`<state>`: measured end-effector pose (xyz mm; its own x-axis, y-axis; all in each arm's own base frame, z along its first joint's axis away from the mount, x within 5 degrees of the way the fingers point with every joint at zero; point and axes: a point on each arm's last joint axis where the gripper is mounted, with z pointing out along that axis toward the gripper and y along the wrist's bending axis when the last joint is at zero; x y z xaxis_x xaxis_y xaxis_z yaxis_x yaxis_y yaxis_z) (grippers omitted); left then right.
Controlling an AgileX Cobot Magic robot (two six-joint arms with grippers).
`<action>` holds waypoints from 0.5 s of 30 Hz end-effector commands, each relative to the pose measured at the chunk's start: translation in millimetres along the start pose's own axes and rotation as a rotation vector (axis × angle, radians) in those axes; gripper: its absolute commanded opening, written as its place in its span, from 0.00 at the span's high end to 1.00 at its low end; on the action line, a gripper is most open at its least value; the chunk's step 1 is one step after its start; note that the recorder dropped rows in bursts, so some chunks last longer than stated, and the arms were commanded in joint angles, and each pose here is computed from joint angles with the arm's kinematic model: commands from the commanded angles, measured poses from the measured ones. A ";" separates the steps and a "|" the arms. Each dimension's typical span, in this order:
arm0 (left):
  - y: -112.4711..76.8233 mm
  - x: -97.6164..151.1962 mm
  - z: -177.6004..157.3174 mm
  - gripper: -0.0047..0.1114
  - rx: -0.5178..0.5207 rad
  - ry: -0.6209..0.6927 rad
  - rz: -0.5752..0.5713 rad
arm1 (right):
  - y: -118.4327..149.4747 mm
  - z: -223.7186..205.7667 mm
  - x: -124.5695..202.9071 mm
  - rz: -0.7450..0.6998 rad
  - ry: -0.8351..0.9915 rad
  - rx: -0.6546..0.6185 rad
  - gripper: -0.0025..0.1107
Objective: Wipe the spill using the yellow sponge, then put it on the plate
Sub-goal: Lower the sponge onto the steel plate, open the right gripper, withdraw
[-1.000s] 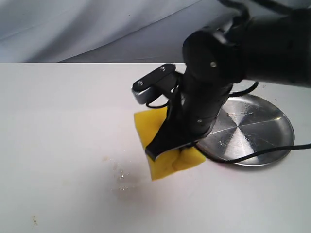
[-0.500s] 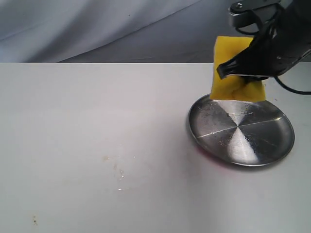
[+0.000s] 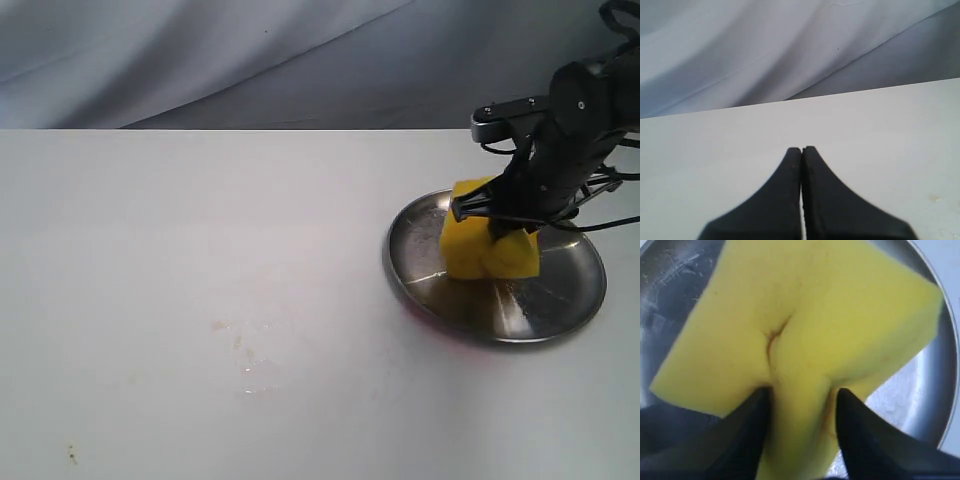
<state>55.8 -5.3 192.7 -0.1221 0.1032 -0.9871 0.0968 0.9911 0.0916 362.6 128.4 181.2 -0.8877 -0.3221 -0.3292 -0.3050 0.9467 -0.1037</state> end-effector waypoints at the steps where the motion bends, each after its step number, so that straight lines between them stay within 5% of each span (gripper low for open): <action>1: 0.3 -1.7 -0.5 0.96 -0.003 -0.013 -0.003 | -3.1 -0.1 -0.7 0.045 -0.017 -0.001 0.36; 6: 0.3 -1.7 -0.5 0.96 -0.003 -0.013 -0.003 | -8.2 -20.5 1.3 0.032 -0.013 0.030 0.32; 15: 0.3 -1.7 -0.5 0.96 -0.003 -0.013 -0.003 | -13.9 -103.0 34.1 0.170 -0.263 -0.036 0.50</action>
<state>55.8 -5.3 192.7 -0.1221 0.1032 -0.9871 0.0968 0.9911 0.0916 320.9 112.0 256.0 -0.8447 -0.2198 -0.4880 -0.2205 0.9737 -0.0569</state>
